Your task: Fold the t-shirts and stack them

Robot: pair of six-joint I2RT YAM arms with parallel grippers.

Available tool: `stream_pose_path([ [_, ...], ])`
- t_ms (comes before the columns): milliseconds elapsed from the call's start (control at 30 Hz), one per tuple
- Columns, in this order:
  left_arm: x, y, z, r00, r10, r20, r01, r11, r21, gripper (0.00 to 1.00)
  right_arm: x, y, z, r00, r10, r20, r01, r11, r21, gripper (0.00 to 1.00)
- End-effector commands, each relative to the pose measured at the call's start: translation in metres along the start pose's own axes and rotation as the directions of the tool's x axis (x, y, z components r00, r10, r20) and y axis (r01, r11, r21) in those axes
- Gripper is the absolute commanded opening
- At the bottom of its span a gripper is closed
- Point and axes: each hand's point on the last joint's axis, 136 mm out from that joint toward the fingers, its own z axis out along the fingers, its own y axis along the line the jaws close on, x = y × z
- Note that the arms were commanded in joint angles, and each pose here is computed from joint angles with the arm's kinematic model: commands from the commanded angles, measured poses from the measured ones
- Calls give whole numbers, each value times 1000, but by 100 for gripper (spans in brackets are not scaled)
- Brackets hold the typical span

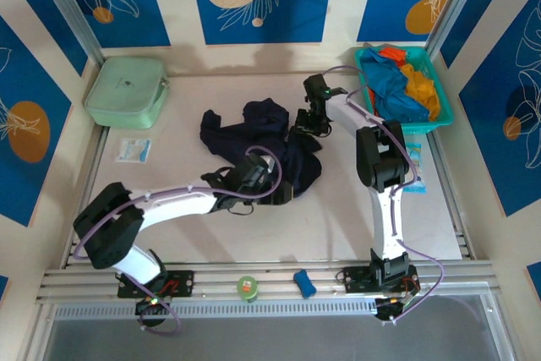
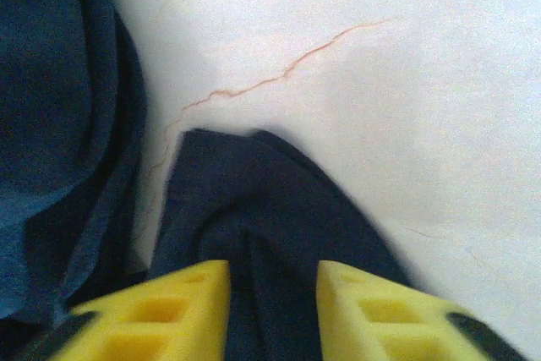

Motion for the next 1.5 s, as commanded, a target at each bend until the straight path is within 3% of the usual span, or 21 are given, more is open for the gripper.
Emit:
stream_pose_path([
  [0, -26, 2, -45, 993, 96, 69, -89, 991, -100, 96, 8, -2, -39, 1000, -12, 19, 11, 1000, 6, 50],
  [233, -51, 47, -90, 988, 93, 123, -55, 958, -282, 100, 62, -16, -70, 998, 67, -4, -67, 997, -46, 57],
  [333, -61, 80, -96, 989, 19, 149, 33, 941, -337, 100, 101, -19, -73, 995, 84, -46, -86, 995, -56, 67],
  [500, -86, 129, -94, 966, -122, 226, 191, 929, -317, 100, 164, -13, -70, 987, 114, -113, -124, 989, -85, 70],
  [633, -113, 149, -81, 954, -146, 262, 224, 928, -299, 98, 196, -3, -56, 977, 142, -160, -158, 983, -95, 71],
  [767, -126, 155, -49, 959, -161, 231, 222, 937, -269, 94, 202, 3, -35, 972, 157, -173, -169, 984, -59, 71],
  [933, -116, 167, -6, 964, -215, 159, 249, 937, -244, 88, 199, 3, -8, 970, 166, -178, -163, 986, 29, 68],
  [1067, -101, 179, 12, 961, -247, 126, 272, 928, -253, 81, 202, 1, 12, 966, 163, -199, -150, 986, 77, 56],
  [1133, -97, 181, 15, 960, -252, 121, 275, 927, -255, 73, 204, -1, 19, 963, 165, -213, -149, 985, 89, 41],
  [1200, -94, 182, 14, 960, -252, 121, 275, 926, -257, 59, 206, -6, 22, 963, 160, -216, -139, 984, 108, 10],
  [1233, -94, 181, 11, 961, -250, 122, 274, 926, -259, 48, 206, -10, 22, 964, 156, -214, -132, 984, 123, 0],
  [1267, -93, 181, 8, 962, -245, 122, 269, 926, -264, 35, 205, -15, 21, 966, 153, -209, -125, 982, 138, 0],
  [1367, -91, 178, -6, 963, -234, 132, 262, 925, -274, 7, 198, -30, 7, 976, 132, -173, -103, 981, 167, 0],
  [1400, -91, 177, -12, 963, -232, 137, 262, 925, -276, 1, 194, -36, 0, 980, 124, -158, -95, 980, 177, 0],
  [1467, -86, 173, -28, 961, -233, 150, 267, 921, -283, 0, 184, -51, -16, 988, 94, -120, -67, 975, 211, 0],
])
